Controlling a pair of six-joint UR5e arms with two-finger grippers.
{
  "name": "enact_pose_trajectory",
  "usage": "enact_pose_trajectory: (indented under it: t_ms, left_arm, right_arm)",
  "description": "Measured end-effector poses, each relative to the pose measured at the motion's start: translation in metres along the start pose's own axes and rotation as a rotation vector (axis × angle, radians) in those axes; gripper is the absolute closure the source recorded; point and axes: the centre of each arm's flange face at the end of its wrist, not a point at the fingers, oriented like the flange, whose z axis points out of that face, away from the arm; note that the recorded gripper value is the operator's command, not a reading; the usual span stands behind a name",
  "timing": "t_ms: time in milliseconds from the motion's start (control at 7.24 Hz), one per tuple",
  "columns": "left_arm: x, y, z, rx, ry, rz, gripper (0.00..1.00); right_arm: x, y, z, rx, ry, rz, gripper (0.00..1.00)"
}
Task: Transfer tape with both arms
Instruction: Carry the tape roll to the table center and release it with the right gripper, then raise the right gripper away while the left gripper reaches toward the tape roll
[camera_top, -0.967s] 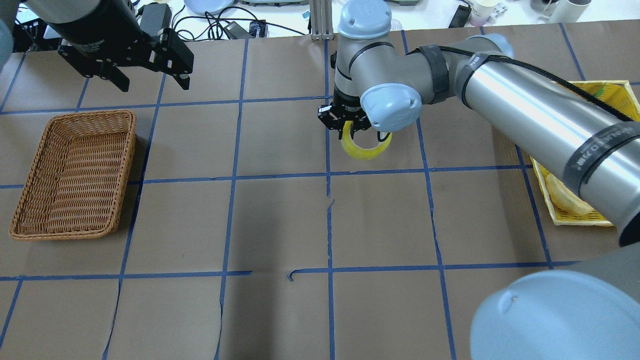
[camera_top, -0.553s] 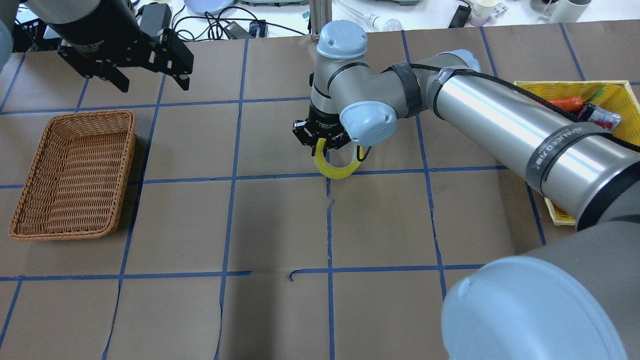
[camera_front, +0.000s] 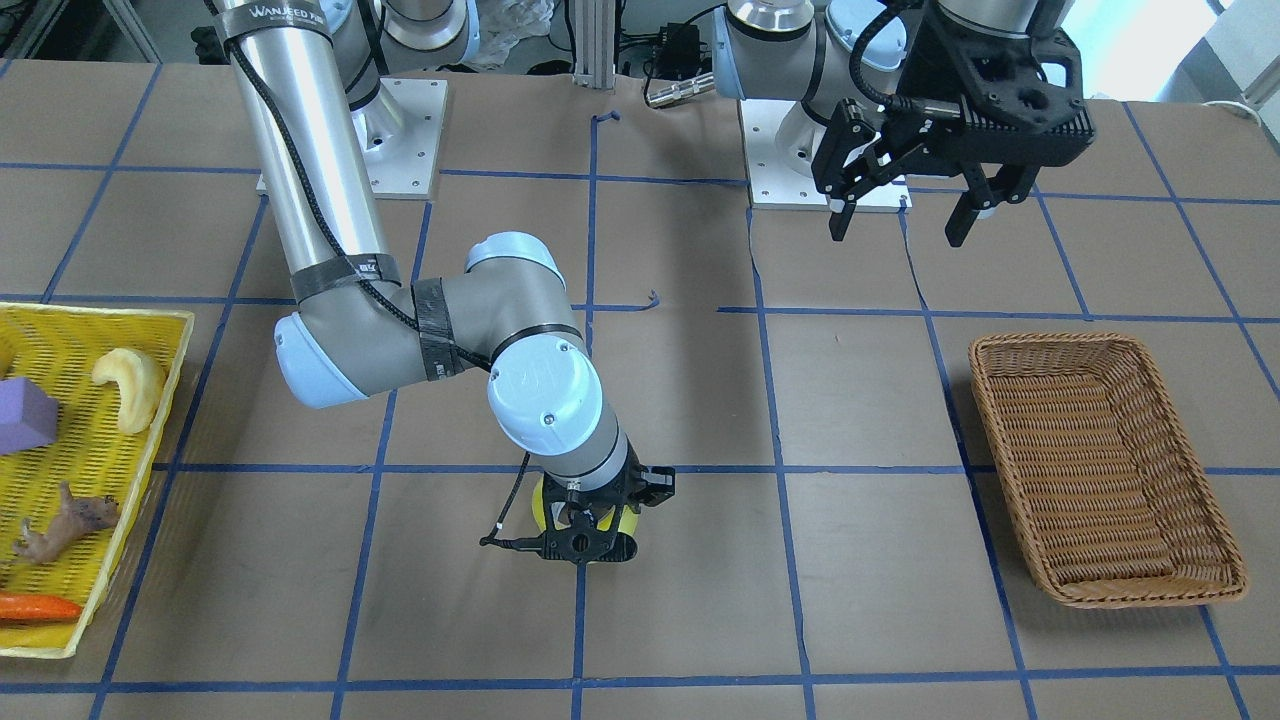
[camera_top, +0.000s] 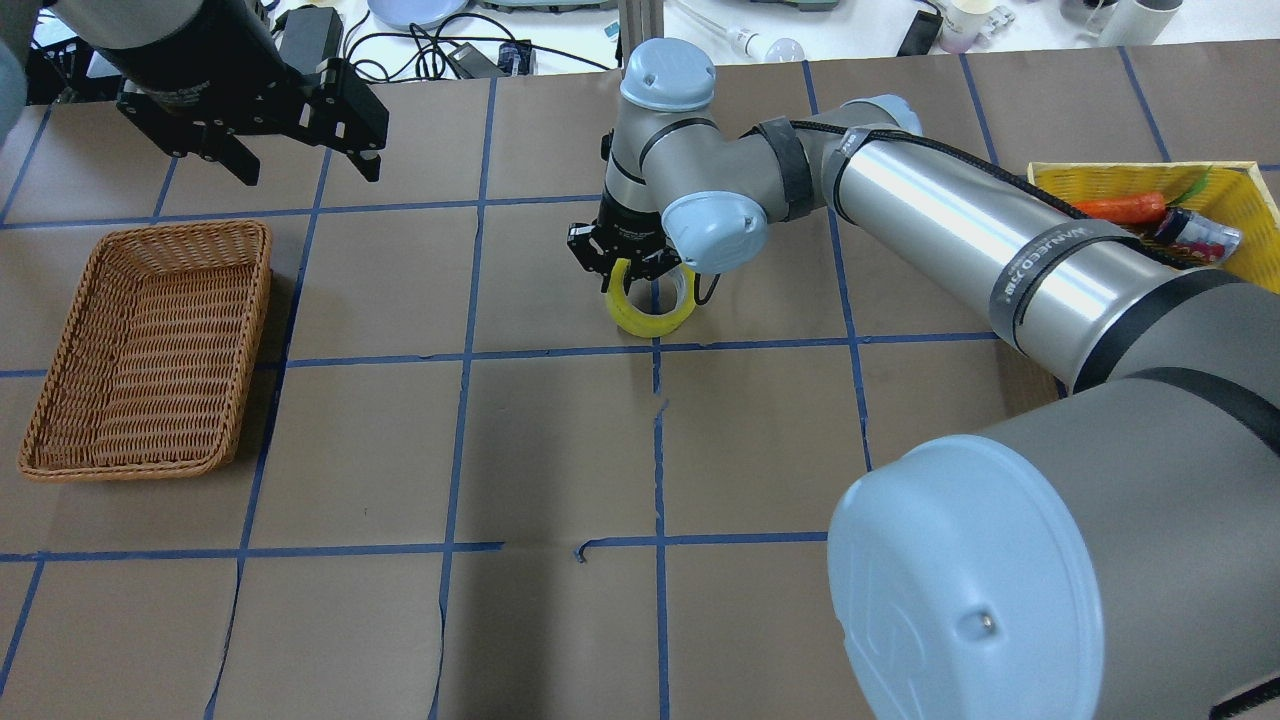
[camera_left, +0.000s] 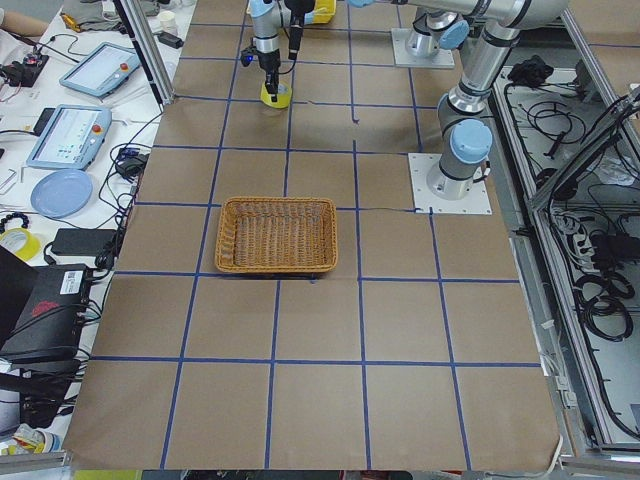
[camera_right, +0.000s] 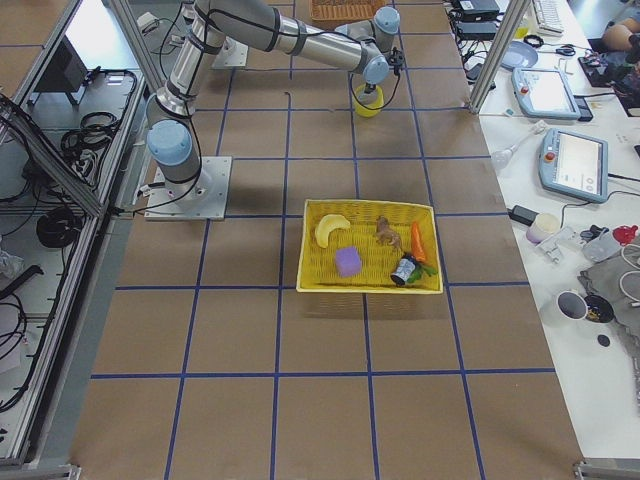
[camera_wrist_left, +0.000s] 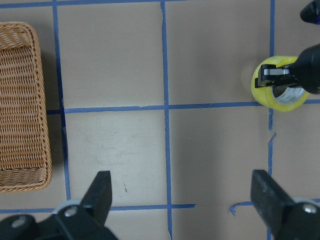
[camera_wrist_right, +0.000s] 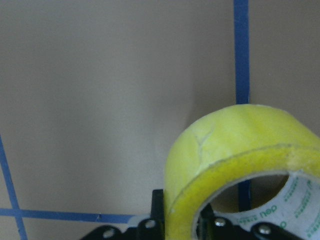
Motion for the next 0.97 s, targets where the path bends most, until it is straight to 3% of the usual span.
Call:
enact_pose_trajectory:
  t_ms: [553, 691, 967]
  left_arm:
    - [0.0, -0.001, -0.004, 0.006, -0.002, 0.002, 0.0]
    - [0.0, -0.001, -0.005, 0.007, -0.002, 0.001, 0.0]
    - [0.0, -0.002, -0.008, 0.013, -0.001, -0.008, 0.0]
  right_arm:
    - [0.004, -0.012, -0.026, 0.099, 0.053, -0.016, 0.0]
    - [0.004, -0.012, -0.044, 0.124, 0.051, -0.026, 0.0]
    - [0.014, 0.0, -0.115, 0.165, 0.064, -0.046, 0.0]
